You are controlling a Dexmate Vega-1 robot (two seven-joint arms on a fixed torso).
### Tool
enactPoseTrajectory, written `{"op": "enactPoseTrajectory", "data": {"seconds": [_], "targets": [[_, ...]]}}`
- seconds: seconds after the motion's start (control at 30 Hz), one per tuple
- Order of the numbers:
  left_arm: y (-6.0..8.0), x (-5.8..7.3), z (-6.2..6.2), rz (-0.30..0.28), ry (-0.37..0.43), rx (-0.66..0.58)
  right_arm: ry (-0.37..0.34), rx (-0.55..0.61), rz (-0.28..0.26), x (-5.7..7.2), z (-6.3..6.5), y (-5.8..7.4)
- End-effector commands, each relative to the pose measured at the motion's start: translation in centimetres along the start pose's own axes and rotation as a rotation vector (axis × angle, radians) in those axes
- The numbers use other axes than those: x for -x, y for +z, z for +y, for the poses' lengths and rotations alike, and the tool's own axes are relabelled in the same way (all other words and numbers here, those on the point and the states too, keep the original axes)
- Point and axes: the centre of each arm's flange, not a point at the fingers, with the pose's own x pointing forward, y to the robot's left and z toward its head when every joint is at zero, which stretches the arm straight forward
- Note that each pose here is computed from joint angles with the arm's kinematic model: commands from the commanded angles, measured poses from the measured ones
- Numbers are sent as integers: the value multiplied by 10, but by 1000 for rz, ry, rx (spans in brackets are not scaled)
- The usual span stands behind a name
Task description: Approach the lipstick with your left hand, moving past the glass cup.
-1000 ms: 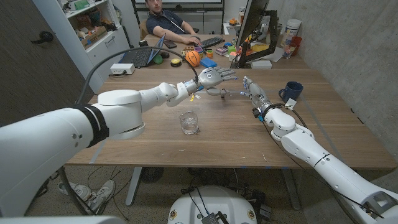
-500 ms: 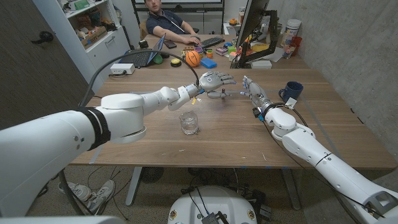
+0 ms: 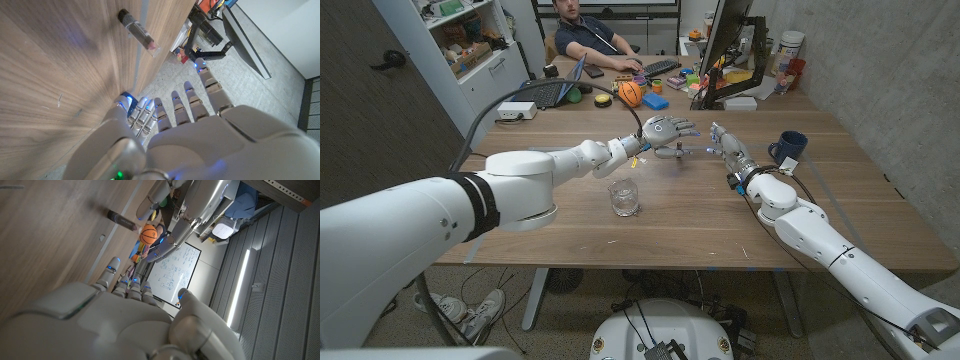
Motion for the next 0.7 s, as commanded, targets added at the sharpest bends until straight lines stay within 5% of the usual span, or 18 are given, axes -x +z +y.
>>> {"op": "enactPoseTrajectory", "data": {"seconds": [0.03, 0.7], "targets": [[2, -4, -1, 5, -22, -5, -6, -3, 2, 1, -2, 0], [3, -4, -10, 32, -82, 4, -4, 0, 8, -1, -4, 0]]}}
